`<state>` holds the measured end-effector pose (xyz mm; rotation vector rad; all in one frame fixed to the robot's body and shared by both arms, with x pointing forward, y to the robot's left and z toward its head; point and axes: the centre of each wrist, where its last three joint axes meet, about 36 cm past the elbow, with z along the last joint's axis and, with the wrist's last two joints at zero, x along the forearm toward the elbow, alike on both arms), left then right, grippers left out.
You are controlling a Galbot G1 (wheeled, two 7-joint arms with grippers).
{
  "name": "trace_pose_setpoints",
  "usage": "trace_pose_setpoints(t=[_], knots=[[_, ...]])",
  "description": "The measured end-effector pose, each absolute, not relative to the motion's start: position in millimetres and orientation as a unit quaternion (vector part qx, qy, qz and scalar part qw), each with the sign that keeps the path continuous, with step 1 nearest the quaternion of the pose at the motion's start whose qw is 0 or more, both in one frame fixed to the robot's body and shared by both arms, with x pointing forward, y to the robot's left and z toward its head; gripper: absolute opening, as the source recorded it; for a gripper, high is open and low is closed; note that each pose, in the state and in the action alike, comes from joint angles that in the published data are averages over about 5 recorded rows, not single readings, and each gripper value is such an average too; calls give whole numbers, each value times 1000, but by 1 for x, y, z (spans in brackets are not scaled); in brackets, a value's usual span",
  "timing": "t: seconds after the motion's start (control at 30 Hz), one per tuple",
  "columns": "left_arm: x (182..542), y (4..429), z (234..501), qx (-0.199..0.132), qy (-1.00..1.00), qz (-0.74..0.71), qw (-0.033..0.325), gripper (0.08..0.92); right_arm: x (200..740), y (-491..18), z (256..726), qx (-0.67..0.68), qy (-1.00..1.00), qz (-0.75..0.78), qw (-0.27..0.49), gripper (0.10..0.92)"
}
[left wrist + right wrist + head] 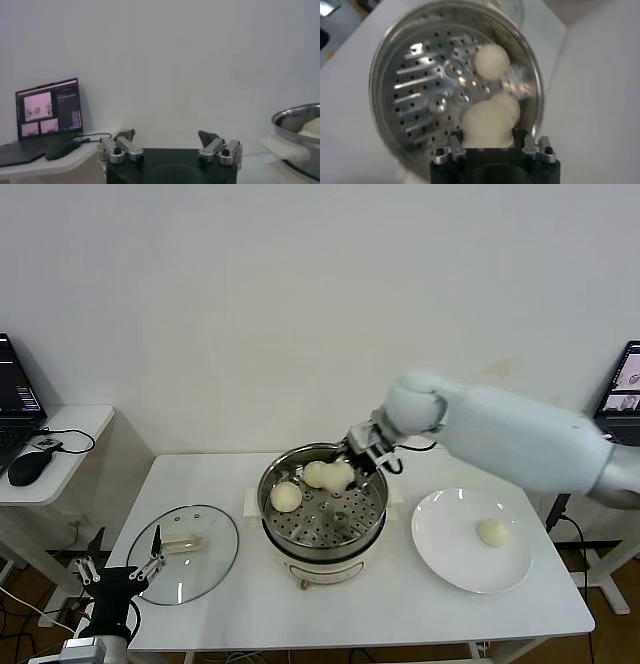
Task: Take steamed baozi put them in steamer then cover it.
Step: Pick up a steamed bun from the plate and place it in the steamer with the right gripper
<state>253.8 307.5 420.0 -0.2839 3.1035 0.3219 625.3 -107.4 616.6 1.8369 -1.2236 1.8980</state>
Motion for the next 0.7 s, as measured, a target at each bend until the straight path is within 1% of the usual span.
trace_pose_setpoints(t=[0.33,0.7], knots=[[255,307,419,-94,991,97,6,823,616,-59,589,661,-311,681,59,644],[254,305,418,-96,991,92,5,823,606,-44,585,669,-238,703,24,645]])
